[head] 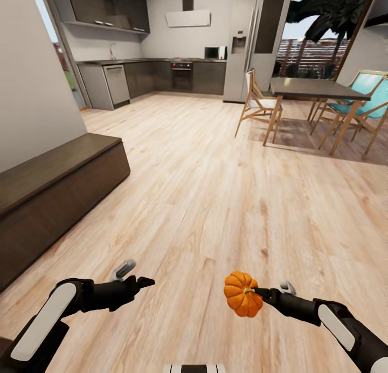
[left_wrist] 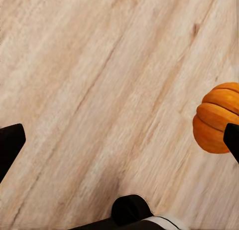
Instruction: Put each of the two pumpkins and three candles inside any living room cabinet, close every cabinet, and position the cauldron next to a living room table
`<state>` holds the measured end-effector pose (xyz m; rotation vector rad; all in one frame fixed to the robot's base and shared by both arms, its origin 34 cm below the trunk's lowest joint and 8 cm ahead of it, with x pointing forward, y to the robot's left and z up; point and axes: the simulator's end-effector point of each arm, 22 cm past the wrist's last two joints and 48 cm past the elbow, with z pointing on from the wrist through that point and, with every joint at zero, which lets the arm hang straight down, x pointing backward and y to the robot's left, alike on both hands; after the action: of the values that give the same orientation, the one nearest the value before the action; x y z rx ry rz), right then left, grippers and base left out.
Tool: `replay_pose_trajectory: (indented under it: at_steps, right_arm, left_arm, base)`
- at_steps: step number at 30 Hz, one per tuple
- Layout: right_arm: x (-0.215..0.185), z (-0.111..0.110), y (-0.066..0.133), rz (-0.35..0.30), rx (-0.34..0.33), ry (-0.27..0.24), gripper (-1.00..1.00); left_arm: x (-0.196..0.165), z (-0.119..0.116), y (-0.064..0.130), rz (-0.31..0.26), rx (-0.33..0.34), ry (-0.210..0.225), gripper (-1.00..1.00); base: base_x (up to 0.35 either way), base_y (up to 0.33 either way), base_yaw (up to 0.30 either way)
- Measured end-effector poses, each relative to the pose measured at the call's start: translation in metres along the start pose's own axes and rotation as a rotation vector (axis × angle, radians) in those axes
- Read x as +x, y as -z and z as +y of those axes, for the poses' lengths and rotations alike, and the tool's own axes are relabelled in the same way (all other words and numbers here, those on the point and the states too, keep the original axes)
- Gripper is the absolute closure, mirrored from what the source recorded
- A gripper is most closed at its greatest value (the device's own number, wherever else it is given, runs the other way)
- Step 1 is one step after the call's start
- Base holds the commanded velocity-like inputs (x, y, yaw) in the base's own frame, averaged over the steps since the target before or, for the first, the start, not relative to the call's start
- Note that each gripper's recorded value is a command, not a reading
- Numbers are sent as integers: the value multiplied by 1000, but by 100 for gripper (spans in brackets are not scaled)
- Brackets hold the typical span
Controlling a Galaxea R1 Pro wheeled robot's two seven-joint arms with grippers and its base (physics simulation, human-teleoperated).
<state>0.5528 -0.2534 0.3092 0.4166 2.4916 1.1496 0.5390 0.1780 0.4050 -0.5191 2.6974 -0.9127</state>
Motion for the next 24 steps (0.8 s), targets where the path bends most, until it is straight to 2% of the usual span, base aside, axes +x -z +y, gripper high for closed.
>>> replay_pose_trajectory:
  at_steps: [4, 16, 20, 24]
  right_arm:
    - [-5, 9, 3, -13, -15, 10, 100]
    - [-19, 25, 16, -51, -27, 25, 100]
    - [-22, 32, 19, -60, -37, 34, 100]
    - [-20, 30, 18, -51, -27, 44, 100]
  left_arm:
    - [-2, -5, 6, -13, 7, -9, -100]
    - [-8, -22, 23, -47, 31, -30, -100]
    - [-10, -27, 28, -59, 38, -39, -100]
    - [-10, -27, 28, -57, 39, -37, -100]
  base:
    - [-143, 0, 0]
    - [-15, 0, 0]
    - [-241, 0, 0]
    - [-293, 0, 44]
